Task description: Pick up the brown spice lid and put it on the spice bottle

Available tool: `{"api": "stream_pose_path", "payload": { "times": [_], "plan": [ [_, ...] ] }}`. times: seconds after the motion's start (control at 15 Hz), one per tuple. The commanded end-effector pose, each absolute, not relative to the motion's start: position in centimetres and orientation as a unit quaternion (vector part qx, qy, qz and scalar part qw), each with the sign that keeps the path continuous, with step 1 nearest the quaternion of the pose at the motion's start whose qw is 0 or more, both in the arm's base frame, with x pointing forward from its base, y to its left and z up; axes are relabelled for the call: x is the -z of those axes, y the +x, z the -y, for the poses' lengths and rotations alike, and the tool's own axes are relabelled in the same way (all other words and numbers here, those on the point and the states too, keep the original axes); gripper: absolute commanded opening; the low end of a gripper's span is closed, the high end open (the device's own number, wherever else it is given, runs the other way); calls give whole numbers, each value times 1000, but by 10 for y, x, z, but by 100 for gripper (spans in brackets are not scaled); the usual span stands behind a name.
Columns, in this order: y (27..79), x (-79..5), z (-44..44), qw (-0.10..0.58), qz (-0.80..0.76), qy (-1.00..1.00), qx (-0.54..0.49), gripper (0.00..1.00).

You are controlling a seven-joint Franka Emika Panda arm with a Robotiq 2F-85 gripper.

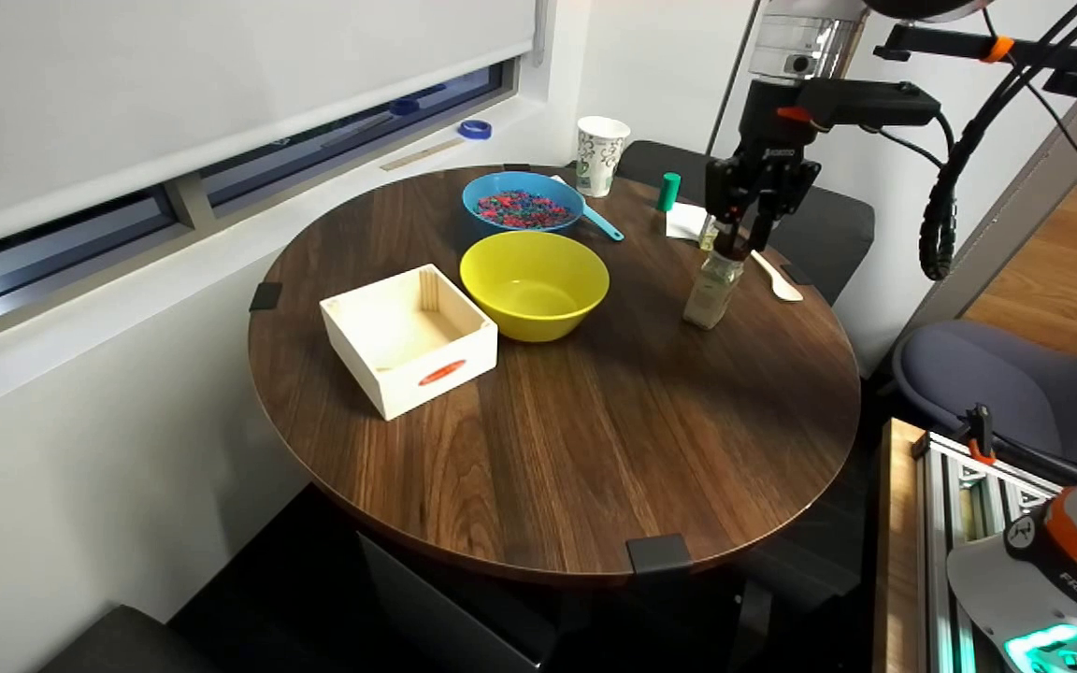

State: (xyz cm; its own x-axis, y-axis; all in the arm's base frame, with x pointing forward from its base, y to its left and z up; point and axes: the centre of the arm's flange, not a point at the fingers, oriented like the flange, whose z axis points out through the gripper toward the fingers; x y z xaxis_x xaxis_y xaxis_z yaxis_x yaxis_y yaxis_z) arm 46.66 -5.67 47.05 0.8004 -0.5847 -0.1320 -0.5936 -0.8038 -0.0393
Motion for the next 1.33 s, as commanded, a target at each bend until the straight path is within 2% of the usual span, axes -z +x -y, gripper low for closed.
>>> {"api": "stream_pose_path", "payload": {
  "times": [0.0,0.67,0.73,0.8,0.87,1.07,1.27],
  "plan": [
    [467,-467,60,61,-317,-944,-70,23],
    [471,-458,64,69,-322,-940,-87,23],
    [471,-458,64,69,-323,-940,-87,27],
    [471,-458,65,70,-324,-939,-89,58],
    [472,-458,65,72,-322,-940,-90,76],
    [471,-460,62,64,-316,-943,-84,96],
    [468,-470,58,52,-312,-946,-70,100]
  ]
}}
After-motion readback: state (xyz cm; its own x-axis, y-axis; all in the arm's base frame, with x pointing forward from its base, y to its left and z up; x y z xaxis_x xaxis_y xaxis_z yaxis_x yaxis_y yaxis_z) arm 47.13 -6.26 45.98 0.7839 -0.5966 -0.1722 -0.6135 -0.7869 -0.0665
